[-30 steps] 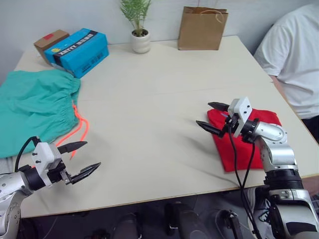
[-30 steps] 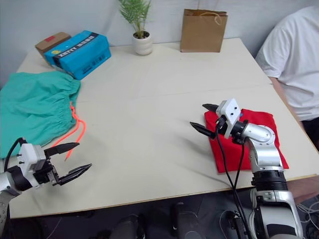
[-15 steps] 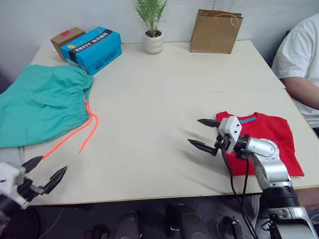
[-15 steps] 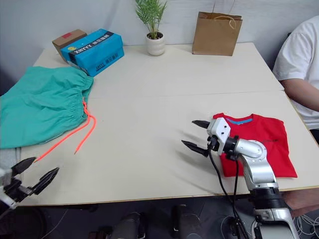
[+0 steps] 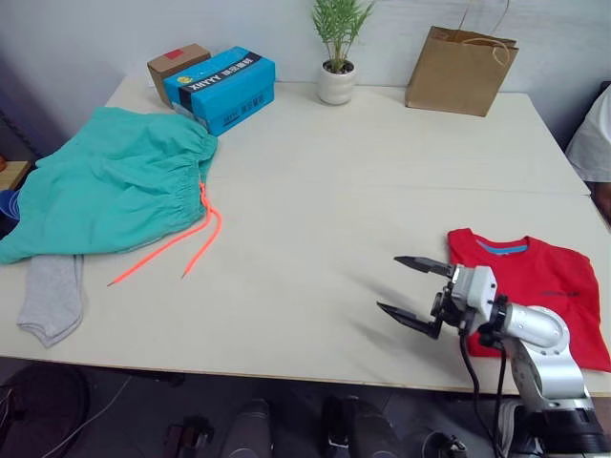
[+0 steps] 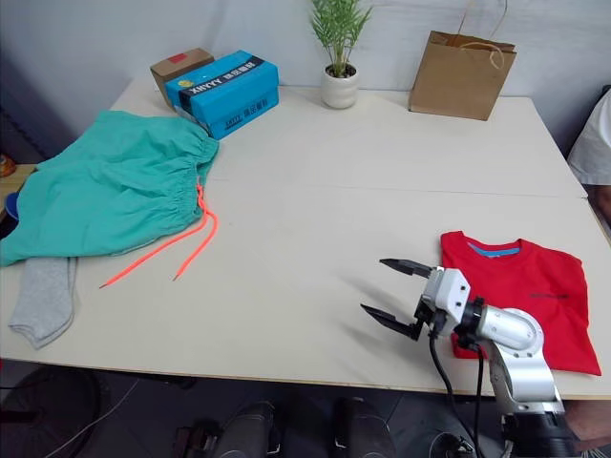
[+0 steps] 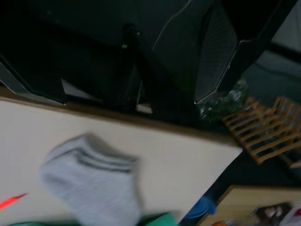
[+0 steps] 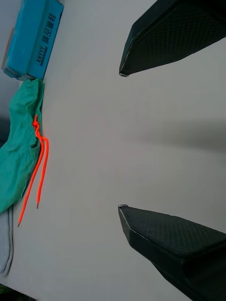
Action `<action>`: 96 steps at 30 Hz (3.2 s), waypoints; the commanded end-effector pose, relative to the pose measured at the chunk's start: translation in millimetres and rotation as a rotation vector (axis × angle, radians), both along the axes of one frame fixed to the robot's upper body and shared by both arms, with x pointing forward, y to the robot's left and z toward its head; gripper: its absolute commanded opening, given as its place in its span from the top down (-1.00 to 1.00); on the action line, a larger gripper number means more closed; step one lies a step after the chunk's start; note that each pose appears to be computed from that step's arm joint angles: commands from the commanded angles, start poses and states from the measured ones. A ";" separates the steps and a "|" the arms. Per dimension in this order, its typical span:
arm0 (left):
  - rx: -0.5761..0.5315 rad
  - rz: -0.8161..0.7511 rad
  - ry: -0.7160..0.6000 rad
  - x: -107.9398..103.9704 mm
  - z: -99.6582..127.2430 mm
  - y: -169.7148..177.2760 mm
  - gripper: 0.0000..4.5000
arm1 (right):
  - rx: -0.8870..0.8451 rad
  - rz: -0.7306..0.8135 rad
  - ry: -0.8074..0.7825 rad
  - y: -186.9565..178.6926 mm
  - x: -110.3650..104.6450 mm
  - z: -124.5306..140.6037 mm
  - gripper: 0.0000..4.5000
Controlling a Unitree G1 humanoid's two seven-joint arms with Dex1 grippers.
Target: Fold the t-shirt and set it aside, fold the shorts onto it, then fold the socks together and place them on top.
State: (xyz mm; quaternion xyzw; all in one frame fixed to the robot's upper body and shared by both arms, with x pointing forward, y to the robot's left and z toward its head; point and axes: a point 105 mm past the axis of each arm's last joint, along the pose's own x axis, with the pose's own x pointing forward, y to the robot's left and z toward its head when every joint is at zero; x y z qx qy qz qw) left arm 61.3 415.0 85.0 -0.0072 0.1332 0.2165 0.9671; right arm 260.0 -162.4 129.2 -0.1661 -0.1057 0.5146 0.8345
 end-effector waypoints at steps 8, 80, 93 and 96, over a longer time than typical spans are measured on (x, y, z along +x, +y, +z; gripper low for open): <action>0.030 -0.207 -0.026 69.2 51.5 -38.7 -1.00 | 0.115 0.099 -0.127 24.5 -9.6 32.1 -0.99; 0.454 -0.943 0.135 337.3 65.1 -121.0 -0.99 | 0.125 0.007 -0.151 40.3 -4.3 66.1 -1.00; 0.323 -0.916 0.283 352.1 41.4 -121.8 0.20 | 0.113 -0.068 -0.147 31.8 -10.6 63.1 -1.00; 0.287 -0.967 0.230 354.0 47.3 -132.5 0.62 | 0.109 -0.078 -0.143 29.9 -11.8 61.0 -1.00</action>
